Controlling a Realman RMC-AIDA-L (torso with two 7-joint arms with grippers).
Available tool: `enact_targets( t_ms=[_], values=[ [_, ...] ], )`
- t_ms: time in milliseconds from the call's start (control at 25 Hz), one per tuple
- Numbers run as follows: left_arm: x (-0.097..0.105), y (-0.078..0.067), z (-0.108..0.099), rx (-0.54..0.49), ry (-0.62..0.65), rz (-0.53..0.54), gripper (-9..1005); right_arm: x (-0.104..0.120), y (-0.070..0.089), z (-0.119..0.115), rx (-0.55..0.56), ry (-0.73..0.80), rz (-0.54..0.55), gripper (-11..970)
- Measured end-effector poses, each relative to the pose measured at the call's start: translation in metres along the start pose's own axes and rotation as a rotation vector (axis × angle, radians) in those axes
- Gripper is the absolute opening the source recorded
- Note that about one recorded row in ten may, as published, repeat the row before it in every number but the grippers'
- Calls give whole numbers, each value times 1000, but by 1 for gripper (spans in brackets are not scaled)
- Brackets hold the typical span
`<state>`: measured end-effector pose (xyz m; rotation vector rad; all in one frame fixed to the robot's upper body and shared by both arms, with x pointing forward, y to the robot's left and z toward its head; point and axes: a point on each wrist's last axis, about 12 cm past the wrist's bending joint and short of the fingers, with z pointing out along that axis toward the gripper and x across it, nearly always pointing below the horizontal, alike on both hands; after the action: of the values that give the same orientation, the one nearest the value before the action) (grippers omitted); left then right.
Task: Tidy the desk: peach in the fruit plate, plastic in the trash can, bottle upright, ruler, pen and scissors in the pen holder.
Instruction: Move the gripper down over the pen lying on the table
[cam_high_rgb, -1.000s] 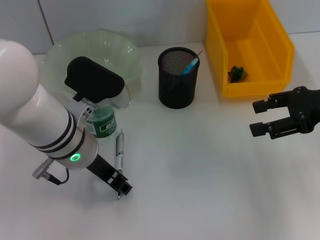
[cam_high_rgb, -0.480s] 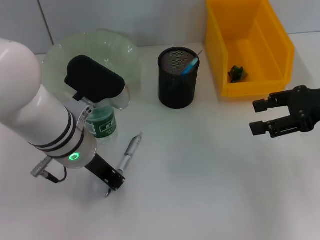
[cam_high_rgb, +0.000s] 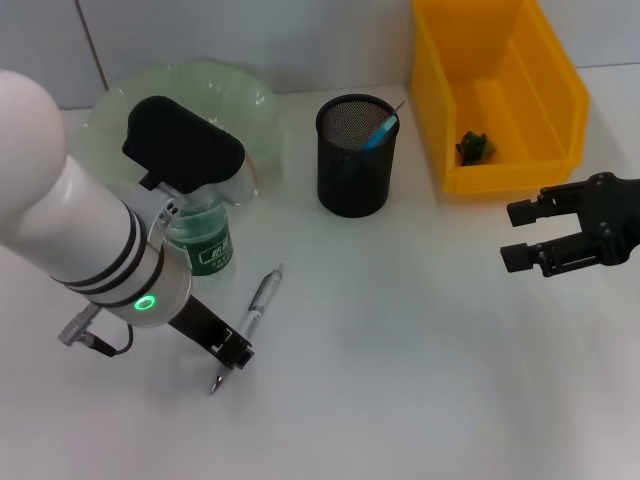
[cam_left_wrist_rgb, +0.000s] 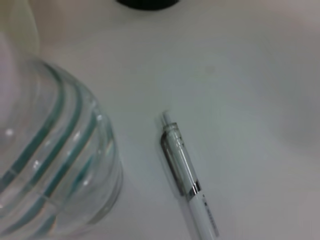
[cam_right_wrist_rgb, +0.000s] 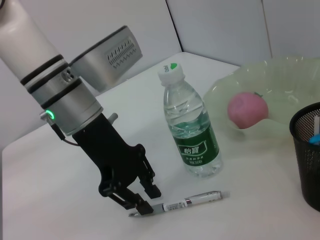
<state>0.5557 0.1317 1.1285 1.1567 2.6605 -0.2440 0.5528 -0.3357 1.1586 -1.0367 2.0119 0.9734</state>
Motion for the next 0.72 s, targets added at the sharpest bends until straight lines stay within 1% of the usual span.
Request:
enact_targets(
  t_ms=[80,360,720],
  values=[
    [0,1,-1,1,-3,-5,292,0,0,0,-1,0,1,797],
    [-4,1,3,3,-7,-11,479,0,1,0,-7,2,-1,797],
    [-2,3,7,4,-1,-22,468,0,1,-1,-5,2,-3,796]
  ],
)
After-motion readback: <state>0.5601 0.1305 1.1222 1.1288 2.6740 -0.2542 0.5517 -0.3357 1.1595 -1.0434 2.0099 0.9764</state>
